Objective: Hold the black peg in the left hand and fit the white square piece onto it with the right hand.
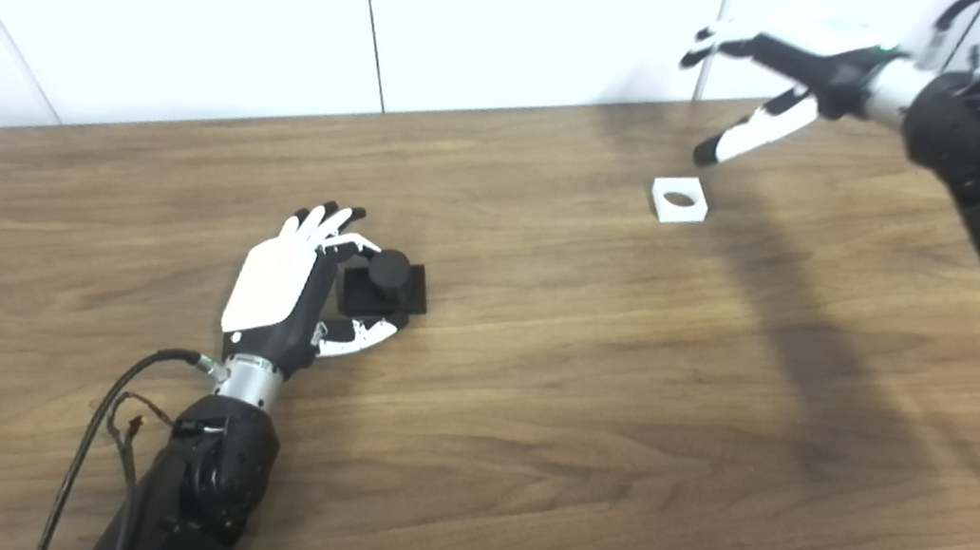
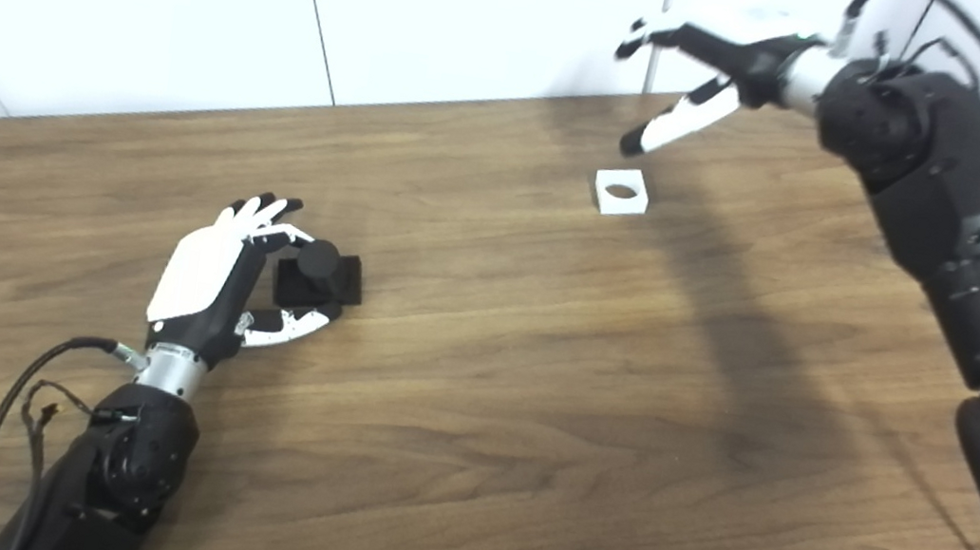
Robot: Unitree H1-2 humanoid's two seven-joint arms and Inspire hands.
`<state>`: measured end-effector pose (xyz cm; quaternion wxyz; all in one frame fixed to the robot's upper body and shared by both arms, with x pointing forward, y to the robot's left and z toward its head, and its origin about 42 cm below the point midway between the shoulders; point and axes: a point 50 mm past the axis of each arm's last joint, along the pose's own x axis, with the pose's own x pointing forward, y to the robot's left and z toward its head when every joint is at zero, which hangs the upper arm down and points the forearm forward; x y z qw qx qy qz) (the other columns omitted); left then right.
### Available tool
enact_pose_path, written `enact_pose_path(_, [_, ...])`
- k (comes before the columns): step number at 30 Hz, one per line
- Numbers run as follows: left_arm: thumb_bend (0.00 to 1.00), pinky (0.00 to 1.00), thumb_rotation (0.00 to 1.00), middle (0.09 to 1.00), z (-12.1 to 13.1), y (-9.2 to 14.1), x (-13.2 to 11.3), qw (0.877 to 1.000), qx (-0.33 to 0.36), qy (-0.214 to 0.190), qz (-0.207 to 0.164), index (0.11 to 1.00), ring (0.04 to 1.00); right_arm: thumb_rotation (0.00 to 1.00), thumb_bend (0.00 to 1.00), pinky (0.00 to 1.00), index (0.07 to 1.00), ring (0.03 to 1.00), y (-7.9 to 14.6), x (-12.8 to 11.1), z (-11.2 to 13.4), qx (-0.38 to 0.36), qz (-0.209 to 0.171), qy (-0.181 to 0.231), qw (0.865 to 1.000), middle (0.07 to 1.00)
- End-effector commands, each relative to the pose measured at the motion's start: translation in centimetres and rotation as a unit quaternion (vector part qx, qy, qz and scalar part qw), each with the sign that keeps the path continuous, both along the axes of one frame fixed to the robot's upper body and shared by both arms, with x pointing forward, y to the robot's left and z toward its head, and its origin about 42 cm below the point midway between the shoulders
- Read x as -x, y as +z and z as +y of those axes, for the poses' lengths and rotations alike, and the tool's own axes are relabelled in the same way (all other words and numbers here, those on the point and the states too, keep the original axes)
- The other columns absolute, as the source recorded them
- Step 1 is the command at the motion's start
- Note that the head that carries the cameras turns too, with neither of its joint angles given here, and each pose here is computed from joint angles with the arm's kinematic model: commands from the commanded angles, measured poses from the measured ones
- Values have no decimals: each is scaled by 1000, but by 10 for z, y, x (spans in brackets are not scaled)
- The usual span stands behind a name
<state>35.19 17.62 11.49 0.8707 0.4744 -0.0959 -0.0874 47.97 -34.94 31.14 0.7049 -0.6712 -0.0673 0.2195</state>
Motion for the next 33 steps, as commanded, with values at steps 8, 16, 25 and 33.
enact_pose_path(8, [697,1000,166,924,18,-21,4,998,-36,20,38,586,985,753,892,821,861,968,21,-16,5,22,-2,-5,1000,962])
enact_pose_path(16, [691,1000,198,924,17,-21,4,998,-41,20,36,586,985,800,993,826,860,960,6,-24,7,31,21,-5,999,953])
enact_pose_path(25, [702,1000,170,924,20,-22,8,998,-40,22,38,584,986,753,1000,935,861,977,-5,-26,5,39,39,-10,998,955])
enact_pose_path(33, [705,1000,183,925,21,-22,9,998,-43,24,40,588,986,667,1000,966,861,970,-22,-25,1,53,53,-19,997,950])
